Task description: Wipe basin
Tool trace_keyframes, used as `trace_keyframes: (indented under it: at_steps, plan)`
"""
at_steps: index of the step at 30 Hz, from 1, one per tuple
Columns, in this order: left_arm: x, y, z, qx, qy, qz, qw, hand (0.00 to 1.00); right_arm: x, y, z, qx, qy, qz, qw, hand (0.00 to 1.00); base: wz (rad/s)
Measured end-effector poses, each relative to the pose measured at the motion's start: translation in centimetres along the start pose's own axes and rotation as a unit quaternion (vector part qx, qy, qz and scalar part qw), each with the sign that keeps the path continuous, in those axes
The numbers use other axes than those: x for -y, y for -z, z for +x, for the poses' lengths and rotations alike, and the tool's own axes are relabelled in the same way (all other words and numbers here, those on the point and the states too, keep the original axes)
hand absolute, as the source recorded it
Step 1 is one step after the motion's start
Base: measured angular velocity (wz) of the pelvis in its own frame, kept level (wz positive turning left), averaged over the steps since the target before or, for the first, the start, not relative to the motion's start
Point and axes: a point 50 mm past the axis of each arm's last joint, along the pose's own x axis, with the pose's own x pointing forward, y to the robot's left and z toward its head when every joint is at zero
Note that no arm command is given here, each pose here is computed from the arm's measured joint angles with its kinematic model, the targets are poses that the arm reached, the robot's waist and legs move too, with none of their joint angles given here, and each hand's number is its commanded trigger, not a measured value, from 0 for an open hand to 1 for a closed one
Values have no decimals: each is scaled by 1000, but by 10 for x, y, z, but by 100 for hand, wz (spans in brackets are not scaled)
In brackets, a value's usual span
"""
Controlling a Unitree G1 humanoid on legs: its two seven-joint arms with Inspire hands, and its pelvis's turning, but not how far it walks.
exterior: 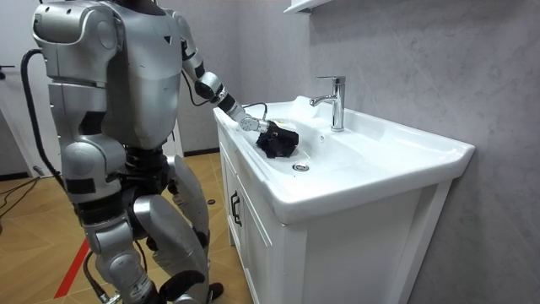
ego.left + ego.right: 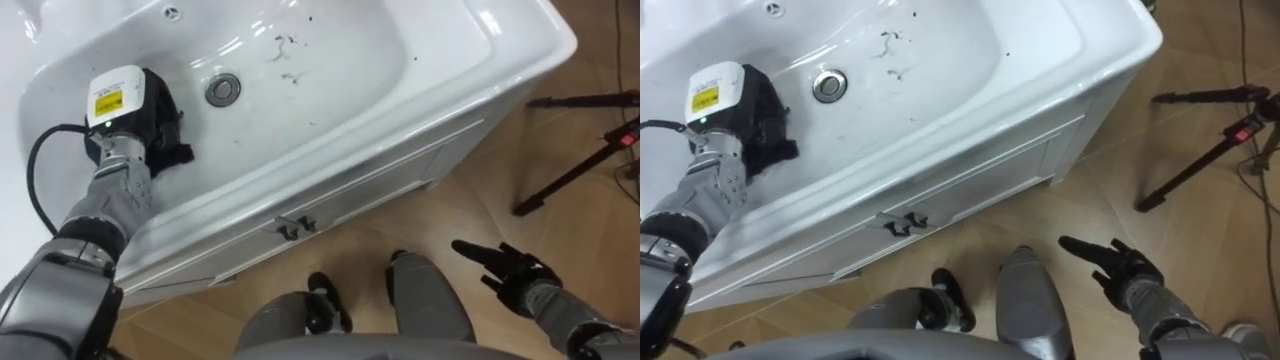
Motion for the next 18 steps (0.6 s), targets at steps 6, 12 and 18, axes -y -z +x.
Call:
trace_keyframes:
  at_steps: [6,12,18]
  plan:
    - [5,2,-4,-5,-3,-1,1000,100,2,2,0,-3,10,0,1000,0,0]
    - [9,4,-8,-5,1,1,1000,100,8,6,-2,-12,22,1,1000,0,-2]
    - [20,12,-20,-14,18,-13,1000,100,18,16,-6,-24,26,-2,999,0,-2]
